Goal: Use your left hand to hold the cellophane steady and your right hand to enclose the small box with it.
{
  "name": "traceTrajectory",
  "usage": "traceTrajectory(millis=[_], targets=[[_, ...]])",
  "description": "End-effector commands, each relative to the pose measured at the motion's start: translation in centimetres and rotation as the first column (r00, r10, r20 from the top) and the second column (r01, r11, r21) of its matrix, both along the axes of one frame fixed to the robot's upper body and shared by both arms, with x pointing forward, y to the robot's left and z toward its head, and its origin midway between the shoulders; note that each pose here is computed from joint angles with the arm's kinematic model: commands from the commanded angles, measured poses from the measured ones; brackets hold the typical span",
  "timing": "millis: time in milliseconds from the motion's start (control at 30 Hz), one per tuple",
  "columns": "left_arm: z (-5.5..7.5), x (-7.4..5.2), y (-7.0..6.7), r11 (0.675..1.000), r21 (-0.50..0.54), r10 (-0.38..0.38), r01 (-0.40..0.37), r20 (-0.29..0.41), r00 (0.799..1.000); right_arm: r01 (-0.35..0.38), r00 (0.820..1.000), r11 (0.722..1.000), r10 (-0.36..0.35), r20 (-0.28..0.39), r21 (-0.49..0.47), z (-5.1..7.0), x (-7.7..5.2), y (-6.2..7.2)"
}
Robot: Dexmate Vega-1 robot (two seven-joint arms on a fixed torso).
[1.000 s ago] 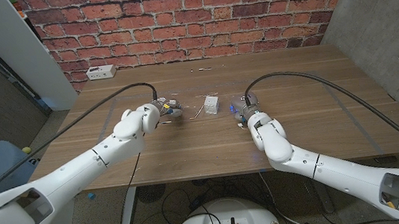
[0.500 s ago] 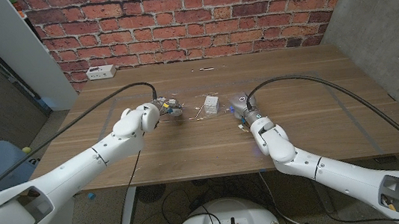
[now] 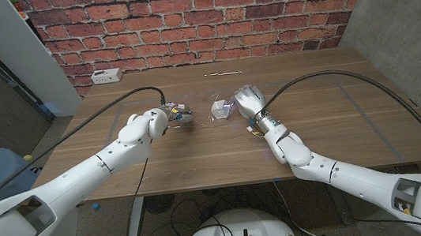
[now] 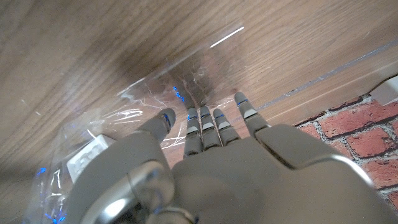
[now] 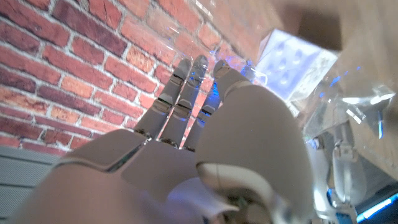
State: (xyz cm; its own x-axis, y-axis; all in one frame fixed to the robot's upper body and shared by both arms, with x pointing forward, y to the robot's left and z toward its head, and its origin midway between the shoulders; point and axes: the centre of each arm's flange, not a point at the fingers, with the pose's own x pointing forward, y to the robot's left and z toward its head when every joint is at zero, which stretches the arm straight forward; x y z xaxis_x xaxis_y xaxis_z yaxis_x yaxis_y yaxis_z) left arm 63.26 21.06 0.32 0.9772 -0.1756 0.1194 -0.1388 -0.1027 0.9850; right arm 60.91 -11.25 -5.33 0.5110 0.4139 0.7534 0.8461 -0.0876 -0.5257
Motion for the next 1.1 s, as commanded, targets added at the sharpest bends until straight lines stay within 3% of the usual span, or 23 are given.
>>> traceTrajectory(millis=[33,333,800,933,1100], targets=[[0.0,0.0,0.3,1.0,-0.007,-0.005,0.005,0.003,1.0,-0.129,0.979,0.991,0.131,0.157,-0.023,2.1,-0.5,1.4],[-0.2,-0.1,0.8,1.0,-0.021,-0.002,0.002,-0.001,1.0,-0.147,0.979,0.986,0.156,0.129,-0.076,3.0,0.2,2.8],[-0.6,-0.1,1.3,0.999,-0.037,-0.004,0.004,-0.004,1.0,-0.168,0.973,0.976,0.187,0.135,-0.14,5.3,1.6,5.2],[-0.6,-0.2,1.4,0.999,-0.04,-0.006,0.007,0.001,1.0,-0.154,0.975,0.979,0.173,0.143,-0.137,6.2,2.3,5.8],[-0.6,-0.2,1.7,0.999,-0.043,0.002,-0.002,0.001,1.0,-0.121,0.979,0.986,0.138,0.152,-0.115,7.0,3.0,5.6]])
